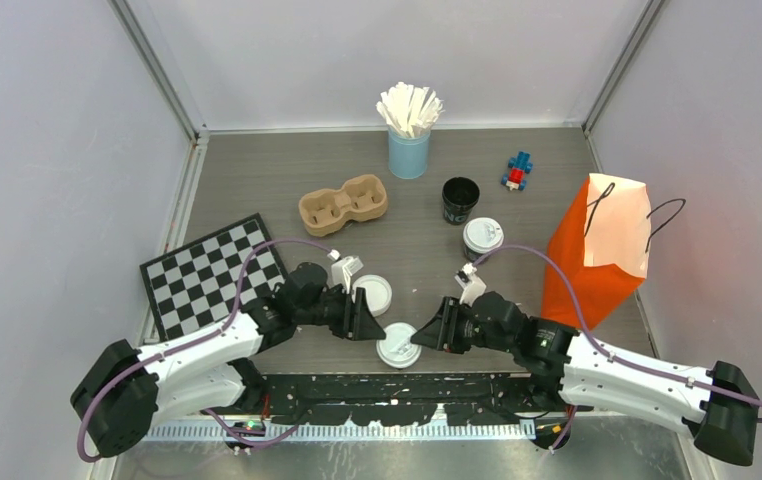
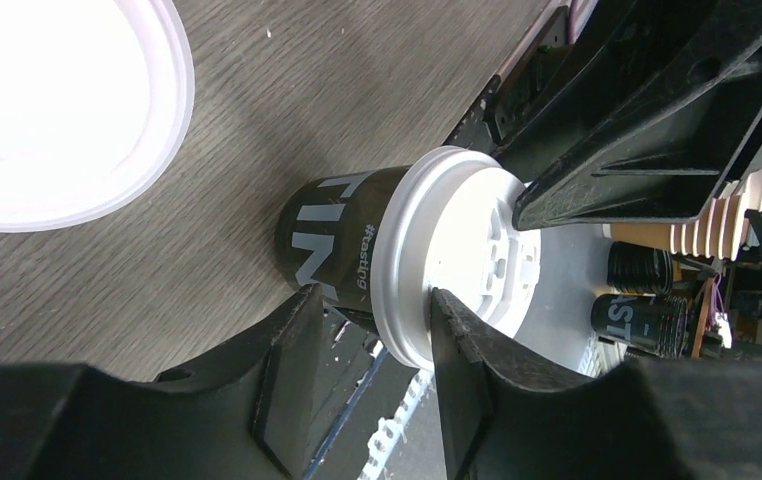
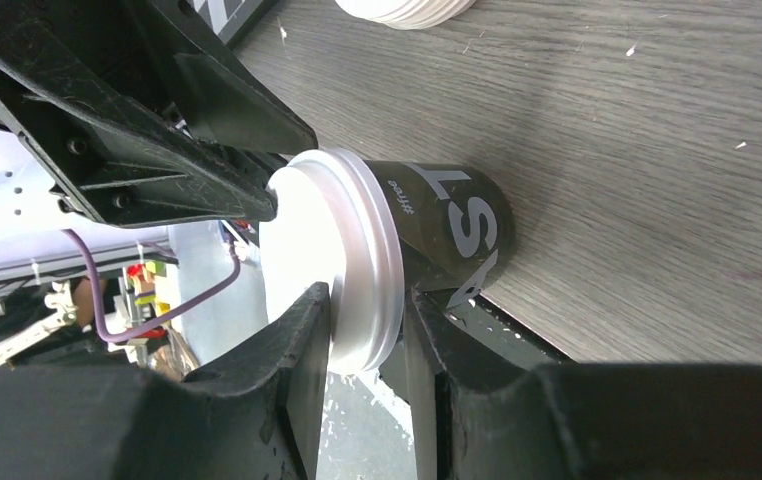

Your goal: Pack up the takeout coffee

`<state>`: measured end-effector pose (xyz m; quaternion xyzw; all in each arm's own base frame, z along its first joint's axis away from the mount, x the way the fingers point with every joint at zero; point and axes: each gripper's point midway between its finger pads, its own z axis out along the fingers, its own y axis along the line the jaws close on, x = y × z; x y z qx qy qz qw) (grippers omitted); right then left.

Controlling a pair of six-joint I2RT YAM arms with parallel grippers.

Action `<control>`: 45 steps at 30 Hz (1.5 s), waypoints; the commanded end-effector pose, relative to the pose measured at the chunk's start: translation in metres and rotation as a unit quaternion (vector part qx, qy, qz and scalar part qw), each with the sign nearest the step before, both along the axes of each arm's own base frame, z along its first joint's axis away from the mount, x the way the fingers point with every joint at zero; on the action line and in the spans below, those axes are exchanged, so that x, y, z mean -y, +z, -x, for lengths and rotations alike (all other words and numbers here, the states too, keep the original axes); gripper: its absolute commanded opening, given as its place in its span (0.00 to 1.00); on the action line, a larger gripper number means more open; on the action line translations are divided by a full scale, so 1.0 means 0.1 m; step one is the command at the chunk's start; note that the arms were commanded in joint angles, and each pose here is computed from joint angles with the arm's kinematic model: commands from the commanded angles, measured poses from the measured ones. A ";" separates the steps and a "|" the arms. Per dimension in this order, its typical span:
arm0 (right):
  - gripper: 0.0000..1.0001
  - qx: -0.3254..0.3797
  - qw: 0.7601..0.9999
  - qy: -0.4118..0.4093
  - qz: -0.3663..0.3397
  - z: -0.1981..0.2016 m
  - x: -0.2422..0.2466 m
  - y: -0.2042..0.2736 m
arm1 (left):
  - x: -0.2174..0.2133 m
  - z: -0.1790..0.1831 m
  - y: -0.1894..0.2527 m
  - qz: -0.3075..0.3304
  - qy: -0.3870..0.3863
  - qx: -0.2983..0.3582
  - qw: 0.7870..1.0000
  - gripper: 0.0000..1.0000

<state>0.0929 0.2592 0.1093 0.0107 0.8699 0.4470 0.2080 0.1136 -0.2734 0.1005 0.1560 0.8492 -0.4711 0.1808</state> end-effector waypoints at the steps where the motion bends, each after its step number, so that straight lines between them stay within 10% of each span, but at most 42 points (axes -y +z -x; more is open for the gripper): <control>1: 0.35 -0.004 0.999 -0.024 0.024 -0.01 0.14 -0.21 | -0.11 0.07 -0.25 -0.032 0.006 -0.015 0.999 0.44; 27: 0.35 -0.047 0.990 -0.031 0.130 0.16 0.54 -0.94 | -0.16 0.14 -0.45 -0.024 0.028 -0.038 0.999 0.43; 38: 0.33 0.031 0.998 -0.033 0.048 -0.09 0.23 -0.38 | -0.13 0.12 -0.19 0.020 0.045 -0.027 0.998 0.40; 45: 0.33 0.048 0.998 -0.013 0.040 -0.15 0.06 -0.14 | -0.08 0.07 -0.07 0.028 0.041 -0.008 0.999 0.56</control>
